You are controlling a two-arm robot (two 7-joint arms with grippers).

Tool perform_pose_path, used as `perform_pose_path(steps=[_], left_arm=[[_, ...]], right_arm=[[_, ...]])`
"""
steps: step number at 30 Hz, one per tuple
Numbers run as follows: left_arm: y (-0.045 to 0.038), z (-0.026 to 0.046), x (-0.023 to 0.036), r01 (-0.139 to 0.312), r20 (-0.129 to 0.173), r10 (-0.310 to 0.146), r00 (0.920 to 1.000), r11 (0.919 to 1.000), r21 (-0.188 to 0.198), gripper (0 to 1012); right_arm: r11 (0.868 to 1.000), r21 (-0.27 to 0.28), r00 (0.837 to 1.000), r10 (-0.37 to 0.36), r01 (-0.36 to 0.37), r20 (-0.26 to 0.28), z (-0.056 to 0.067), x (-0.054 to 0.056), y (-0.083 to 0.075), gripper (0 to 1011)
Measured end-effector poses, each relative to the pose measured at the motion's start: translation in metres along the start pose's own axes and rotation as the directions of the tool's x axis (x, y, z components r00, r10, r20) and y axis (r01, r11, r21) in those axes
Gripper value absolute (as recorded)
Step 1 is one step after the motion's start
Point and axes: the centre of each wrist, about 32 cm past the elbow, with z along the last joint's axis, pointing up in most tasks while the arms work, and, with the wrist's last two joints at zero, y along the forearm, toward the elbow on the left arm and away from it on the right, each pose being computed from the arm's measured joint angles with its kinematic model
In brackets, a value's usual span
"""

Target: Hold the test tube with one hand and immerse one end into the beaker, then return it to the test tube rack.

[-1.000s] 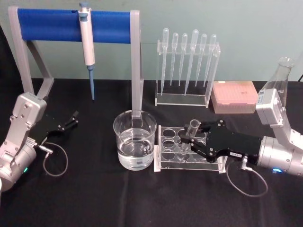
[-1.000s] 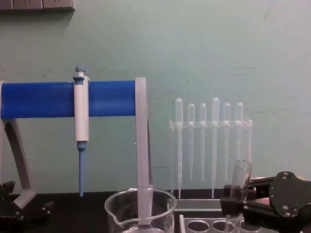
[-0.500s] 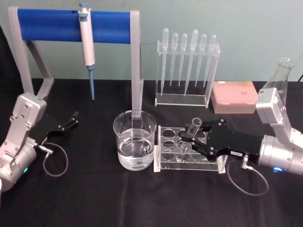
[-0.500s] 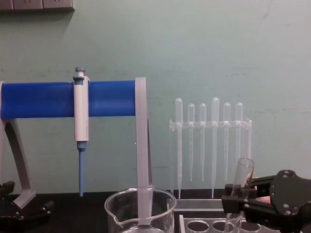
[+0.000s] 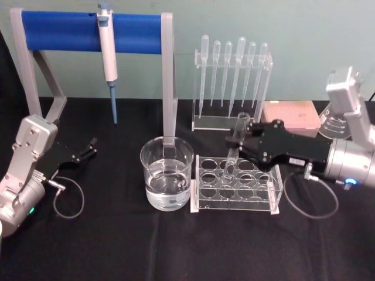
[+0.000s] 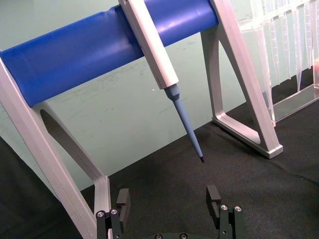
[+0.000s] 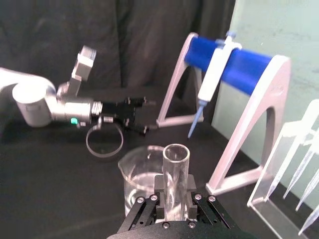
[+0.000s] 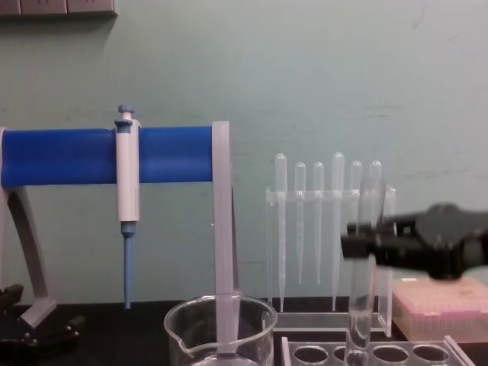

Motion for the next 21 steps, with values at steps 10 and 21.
perform_pose_path(steps=[10, 21], left_arm=[[0.0000, 0.0000, 0.0000, 0.000, 0.000, 0.000, 1.0000, 1.0000, 0.000, 1000], [0.0000, 0.0000, 0.0000, 0.000, 0.000, 0.000, 1.0000, 1.0000, 0.000, 1000]], right_arm=[[0.999, 0.031, 1.000, -0.010, 0.010, 0.007, 0.033, 0.004, -0.002, 236], [0.999, 0.028, 0.998, -0.030, 0.028, 0.047, 0.057, 0.006, -0.004, 236]])
